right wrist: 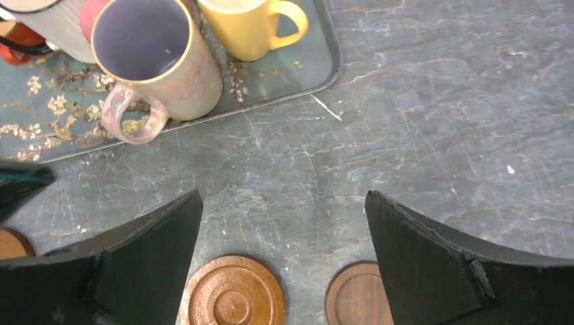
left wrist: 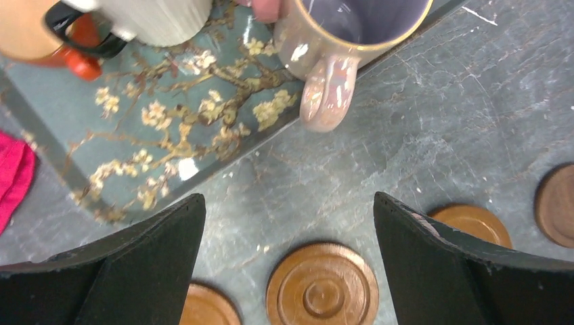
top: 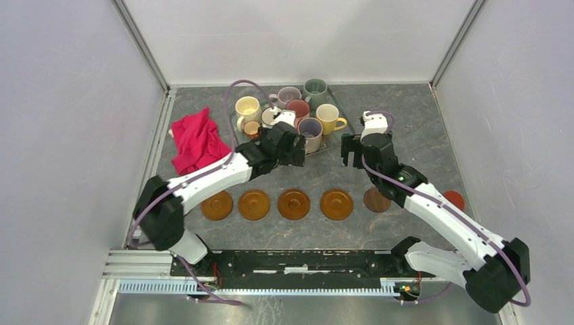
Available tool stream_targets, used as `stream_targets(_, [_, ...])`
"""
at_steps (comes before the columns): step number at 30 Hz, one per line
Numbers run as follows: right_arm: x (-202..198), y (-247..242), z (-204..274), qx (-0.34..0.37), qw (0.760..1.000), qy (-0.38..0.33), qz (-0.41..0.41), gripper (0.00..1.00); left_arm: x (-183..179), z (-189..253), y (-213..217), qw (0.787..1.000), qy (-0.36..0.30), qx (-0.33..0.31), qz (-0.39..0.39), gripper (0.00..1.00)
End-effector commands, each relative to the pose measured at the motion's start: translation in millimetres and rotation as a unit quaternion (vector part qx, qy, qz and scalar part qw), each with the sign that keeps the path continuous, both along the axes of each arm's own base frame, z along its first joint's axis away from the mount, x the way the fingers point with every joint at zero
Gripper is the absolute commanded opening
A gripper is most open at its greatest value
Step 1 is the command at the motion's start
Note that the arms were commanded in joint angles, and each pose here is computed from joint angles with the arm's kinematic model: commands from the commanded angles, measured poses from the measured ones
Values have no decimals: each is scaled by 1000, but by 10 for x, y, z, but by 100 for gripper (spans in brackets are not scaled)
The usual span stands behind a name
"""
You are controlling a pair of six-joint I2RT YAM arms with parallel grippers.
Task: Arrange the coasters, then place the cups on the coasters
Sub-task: Pick up the cup from the tray.
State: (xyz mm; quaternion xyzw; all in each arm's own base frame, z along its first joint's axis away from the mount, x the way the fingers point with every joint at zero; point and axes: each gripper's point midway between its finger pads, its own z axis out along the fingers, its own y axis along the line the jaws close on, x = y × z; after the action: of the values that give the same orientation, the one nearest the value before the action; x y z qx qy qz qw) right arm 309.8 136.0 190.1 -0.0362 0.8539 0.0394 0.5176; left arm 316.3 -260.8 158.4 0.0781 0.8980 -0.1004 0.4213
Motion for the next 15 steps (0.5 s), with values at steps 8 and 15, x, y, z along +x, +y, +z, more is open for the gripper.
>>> stream_targets(8, [-252,-270,245,7,999,-34,-20,98,695,-261,-587,996,-18,54,-67,92])
stream_targets(15, [-296,-297,264,-3,999,-40,-10,98,792,-502,-634,994,1,81,-67,82])
